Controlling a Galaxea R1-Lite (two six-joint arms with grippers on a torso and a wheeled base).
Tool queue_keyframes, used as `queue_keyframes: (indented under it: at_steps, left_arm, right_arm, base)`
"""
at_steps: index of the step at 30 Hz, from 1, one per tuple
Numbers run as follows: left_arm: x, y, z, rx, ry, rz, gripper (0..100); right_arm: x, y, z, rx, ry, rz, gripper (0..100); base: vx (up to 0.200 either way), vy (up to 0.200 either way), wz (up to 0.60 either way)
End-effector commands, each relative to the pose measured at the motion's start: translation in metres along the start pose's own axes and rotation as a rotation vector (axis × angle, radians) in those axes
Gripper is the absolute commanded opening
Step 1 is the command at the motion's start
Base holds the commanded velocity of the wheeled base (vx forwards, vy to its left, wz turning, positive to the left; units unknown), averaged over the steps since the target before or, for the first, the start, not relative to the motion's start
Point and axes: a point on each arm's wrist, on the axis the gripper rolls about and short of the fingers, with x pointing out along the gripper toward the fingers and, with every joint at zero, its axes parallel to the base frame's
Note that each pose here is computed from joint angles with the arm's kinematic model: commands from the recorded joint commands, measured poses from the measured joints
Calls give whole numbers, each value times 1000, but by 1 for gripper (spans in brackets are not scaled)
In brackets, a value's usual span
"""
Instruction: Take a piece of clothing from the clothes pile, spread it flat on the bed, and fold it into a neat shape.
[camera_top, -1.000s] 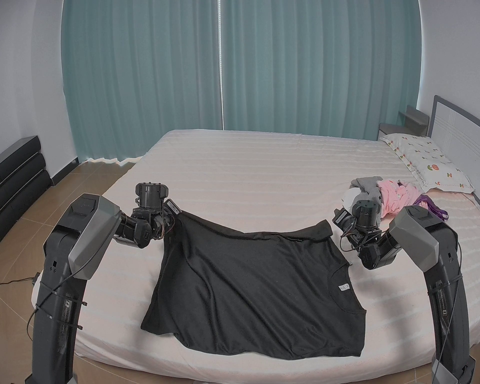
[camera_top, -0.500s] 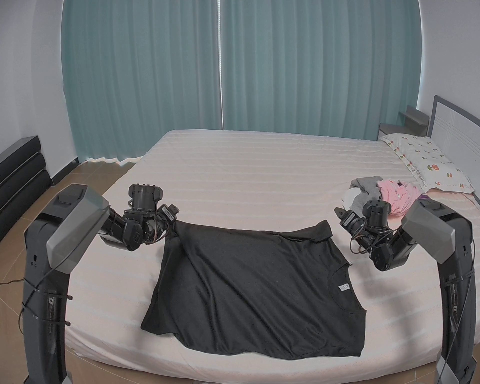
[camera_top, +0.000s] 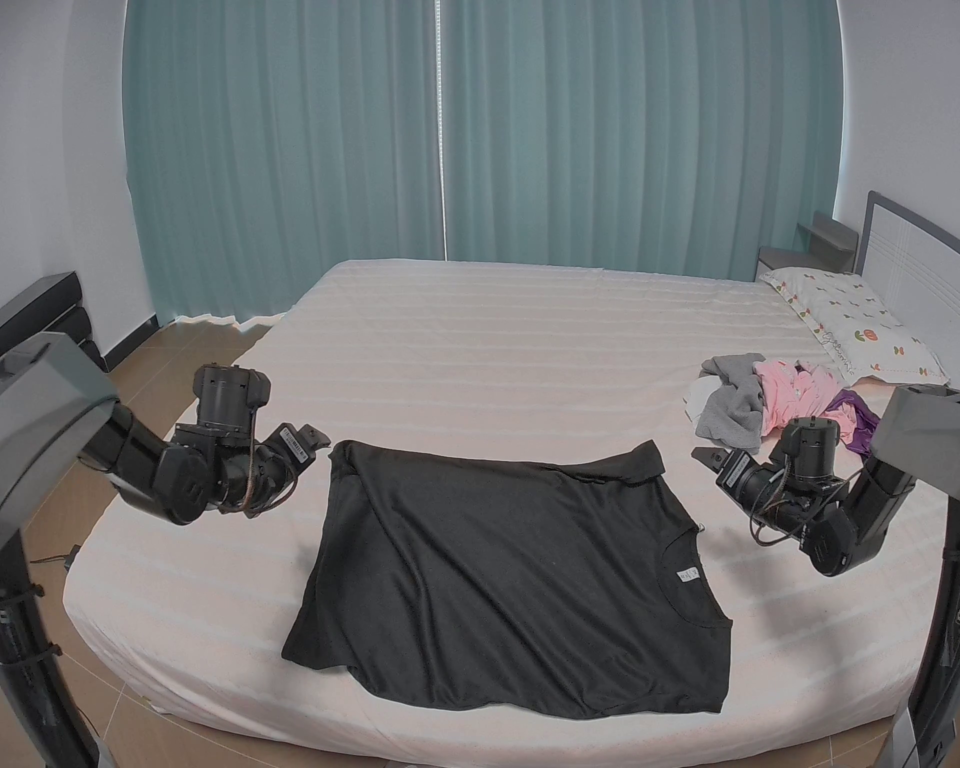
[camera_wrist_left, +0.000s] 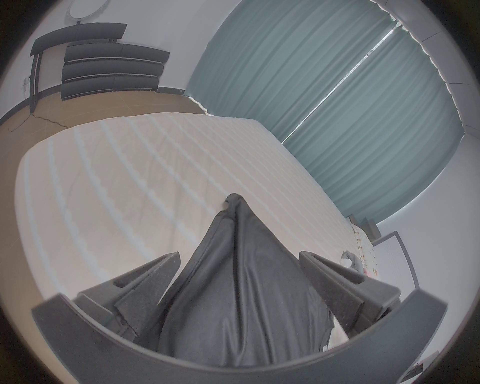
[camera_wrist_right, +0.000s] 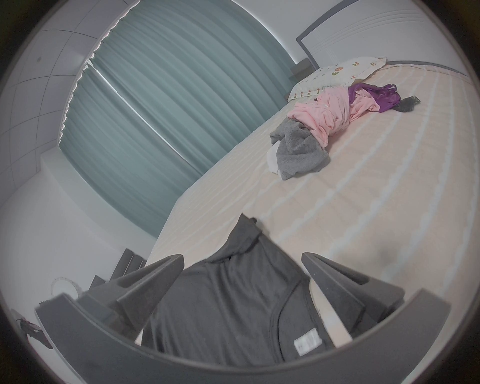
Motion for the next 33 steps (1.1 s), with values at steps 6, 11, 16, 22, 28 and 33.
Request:
queue_keyframes:
  at_steps: [6, 11, 16, 22, 28, 33]
  left_arm:
    - [-75, 17, -32, 13, 74, -8, 100]
    - [-76, 26, -52, 30, 94, -27, 100]
    - [-76, 35, -64, 38, 104, -36, 100]
    - [-75, 45, -75, 47, 125, -19, 100]
    - [-64, 57, -90, 55, 182, 46, 100]
    - [-45, 66, -104, 23, 218, 97, 100]
  right_arm:
    - [-67, 12, -16, -24, 61, 48, 100]
    - [-72, 16, -30, -42, 105, 47, 100]
    - [-75, 19, -40, -52, 137, 52, 100]
    - [-75, 18, -44, -52, 154, 47, 100]
    - [-78, 14, -52, -49, 186, 27, 100]
    - [-81, 11, -55, -50, 200, 16, 100]
  base:
    - [0, 0, 0]
    - [0, 0, 0]
    - [-160, 0, 0]
    - [-67, 0, 0]
    - [0, 0, 0]
    - [0, 0, 0]
